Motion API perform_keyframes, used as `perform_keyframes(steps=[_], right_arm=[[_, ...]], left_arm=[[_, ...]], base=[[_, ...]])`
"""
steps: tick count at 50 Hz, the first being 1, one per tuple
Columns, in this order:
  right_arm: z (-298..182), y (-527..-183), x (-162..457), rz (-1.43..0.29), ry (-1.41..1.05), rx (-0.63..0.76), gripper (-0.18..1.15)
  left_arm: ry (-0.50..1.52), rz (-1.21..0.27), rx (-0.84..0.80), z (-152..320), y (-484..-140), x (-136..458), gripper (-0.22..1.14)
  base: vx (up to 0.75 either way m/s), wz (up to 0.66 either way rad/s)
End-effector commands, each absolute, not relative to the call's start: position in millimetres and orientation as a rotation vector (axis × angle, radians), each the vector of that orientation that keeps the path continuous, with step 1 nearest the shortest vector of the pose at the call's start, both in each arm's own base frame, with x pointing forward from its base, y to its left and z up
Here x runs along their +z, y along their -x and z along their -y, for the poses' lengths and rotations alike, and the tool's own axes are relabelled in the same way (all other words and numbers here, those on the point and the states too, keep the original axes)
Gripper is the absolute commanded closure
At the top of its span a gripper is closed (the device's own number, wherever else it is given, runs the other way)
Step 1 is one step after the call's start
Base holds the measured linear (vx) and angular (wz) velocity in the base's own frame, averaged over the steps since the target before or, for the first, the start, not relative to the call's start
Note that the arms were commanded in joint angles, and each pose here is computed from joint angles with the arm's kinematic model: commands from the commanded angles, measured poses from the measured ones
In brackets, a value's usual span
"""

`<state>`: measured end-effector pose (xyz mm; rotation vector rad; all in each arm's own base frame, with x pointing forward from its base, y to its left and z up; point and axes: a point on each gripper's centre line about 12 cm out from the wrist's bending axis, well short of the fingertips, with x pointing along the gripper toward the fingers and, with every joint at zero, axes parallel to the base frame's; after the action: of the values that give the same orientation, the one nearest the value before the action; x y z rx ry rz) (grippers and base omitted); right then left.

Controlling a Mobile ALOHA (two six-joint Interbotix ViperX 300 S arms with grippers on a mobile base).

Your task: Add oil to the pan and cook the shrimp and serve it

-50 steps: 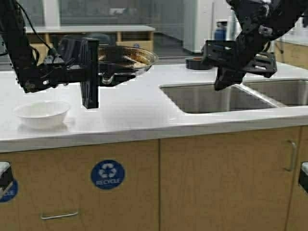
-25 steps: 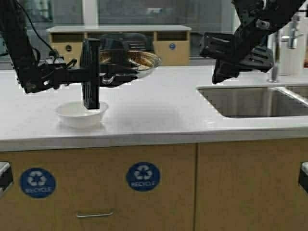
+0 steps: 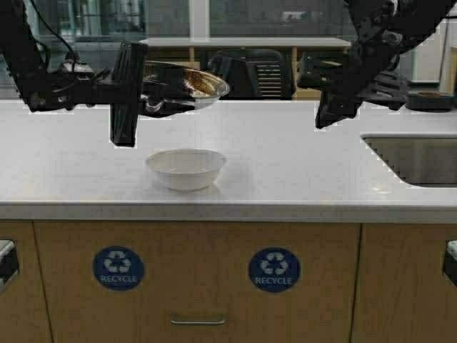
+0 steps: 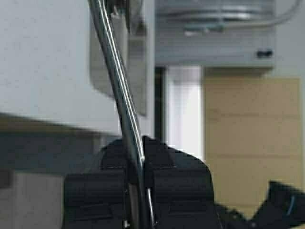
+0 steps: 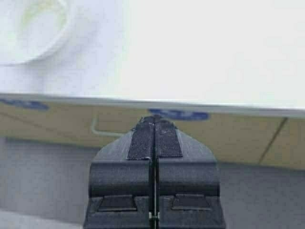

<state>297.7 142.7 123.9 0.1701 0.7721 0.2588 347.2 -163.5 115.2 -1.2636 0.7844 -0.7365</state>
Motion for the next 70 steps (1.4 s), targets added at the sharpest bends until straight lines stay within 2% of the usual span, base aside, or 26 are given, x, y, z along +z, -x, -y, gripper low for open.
perform_keyframes(steps=[1, 26, 39, 54, 70], right_arm=[[-142, -301, 135, -0.725, -0.179, 0.262, 0.90], [-142, -302, 136, -0.708, -0.183, 0.261, 0.90], [-141, -301, 133, -0.704, -0.184, 0.255, 0.90], [-139, -301, 132, -0.693, -0.188, 0.247, 0.90], [-139, -302, 128, -0.696, -0.189, 0.241, 0.90]], left_arm=[[1.176, -0.729, -0.759, 163, -347, 147, 0.89], [0.957, -0.836, -0.629, 164, -344, 129, 0.87], [0.892, -0.826, -0.616, 172, -351, 133, 0.87], [0.729, -0.814, -0.580, 187, -356, 134, 0.87], [0.696, -0.769, -0.578, 189, -368, 143, 0.87]], base=[[0.04, 0.17], [0.03, 0.12], [0.02, 0.06], [0.00, 0.01], [0.00, 0.00]])
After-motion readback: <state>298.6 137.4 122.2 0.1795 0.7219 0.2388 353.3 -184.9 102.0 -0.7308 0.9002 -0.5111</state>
